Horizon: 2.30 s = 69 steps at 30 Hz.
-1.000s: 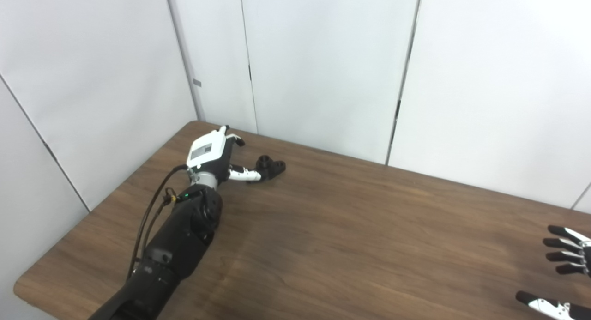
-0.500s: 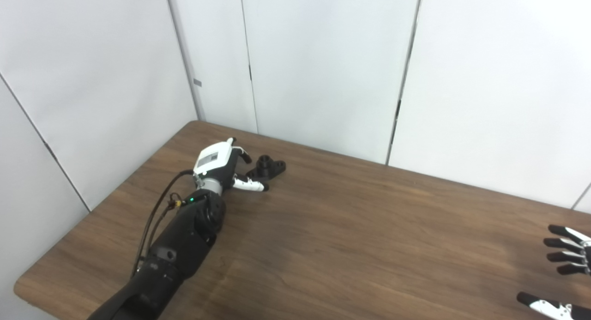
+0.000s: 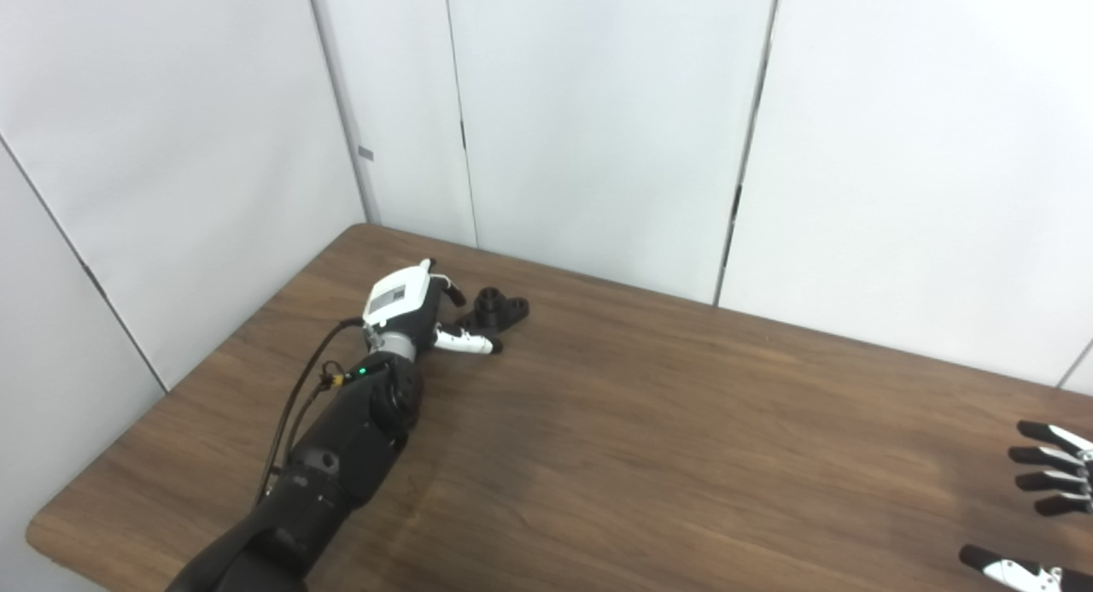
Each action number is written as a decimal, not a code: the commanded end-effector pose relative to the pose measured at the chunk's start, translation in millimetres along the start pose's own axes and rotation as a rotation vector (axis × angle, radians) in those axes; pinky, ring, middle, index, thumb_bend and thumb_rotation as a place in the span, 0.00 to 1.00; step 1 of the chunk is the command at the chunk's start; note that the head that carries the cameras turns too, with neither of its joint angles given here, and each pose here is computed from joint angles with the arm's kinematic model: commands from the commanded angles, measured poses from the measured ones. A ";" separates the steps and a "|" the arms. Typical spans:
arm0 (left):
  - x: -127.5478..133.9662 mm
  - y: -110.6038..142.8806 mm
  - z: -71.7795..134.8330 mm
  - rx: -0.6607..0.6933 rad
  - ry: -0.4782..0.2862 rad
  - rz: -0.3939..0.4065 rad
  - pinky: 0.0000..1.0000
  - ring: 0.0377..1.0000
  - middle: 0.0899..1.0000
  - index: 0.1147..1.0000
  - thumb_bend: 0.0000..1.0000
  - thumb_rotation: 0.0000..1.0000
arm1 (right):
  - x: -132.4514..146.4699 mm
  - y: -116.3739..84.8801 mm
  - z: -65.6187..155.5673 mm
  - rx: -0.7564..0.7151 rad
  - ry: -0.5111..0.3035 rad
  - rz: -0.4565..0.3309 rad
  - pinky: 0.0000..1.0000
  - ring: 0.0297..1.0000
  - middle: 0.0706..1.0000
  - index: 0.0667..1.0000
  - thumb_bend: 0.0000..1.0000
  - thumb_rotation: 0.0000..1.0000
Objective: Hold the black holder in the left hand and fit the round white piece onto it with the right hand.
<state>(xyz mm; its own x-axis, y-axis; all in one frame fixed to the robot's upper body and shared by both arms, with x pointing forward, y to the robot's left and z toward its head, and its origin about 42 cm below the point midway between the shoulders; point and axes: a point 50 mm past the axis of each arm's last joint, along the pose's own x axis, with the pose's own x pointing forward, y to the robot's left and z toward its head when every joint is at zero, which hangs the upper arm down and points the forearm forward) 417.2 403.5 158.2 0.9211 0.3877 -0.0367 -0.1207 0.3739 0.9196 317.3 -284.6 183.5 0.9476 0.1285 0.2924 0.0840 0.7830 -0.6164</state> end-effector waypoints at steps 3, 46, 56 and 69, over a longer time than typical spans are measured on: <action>16.2 22.0 14.8 -0.012 -0.036 0.074 1.00 1.00 1.00 0.63 1.00 0.33 | 6.0 -13.9 13.4 -0.022 -0.060 -0.030 0.55 0.63 0.69 0.77 0.69 0.00; -13.8 -16.1 22.9 -0.116 -0.257 -0.085 1.00 1.00 0.90 0.41 0.52 0.06 | 11.0 -22.4 31.5 -0.040 -0.048 -0.054 0.54 0.63 0.70 0.76 0.67 0.00; -84.7 -49.9 78.4 -0.090 -0.578 -0.244 0.99 1.00 0.94 0.42 0.52 0.07 | 24.5 -18.7 34.1 -0.040 -0.076 -0.058 0.51 0.61 0.69 0.75 0.67 0.00; -135.4 -116.0 141.8 -0.086 -0.920 -0.466 0.96 1.00 0.97 0.42 0.52 0.08 | 33.2 -11.7 35.7 -0.047 -0.122 -0.067 0.51 0.62 0.70 0.76 0.63 0.12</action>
<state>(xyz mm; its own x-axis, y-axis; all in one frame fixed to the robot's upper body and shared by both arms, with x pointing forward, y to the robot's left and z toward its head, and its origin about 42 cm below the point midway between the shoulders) 364.7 213.2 123.6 0.8667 -0.4985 0.0192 0.2542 0.4744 0.8428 330.7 -274.1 205.3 0.9365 0.1330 0.3246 0.1138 0.7601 -0.6398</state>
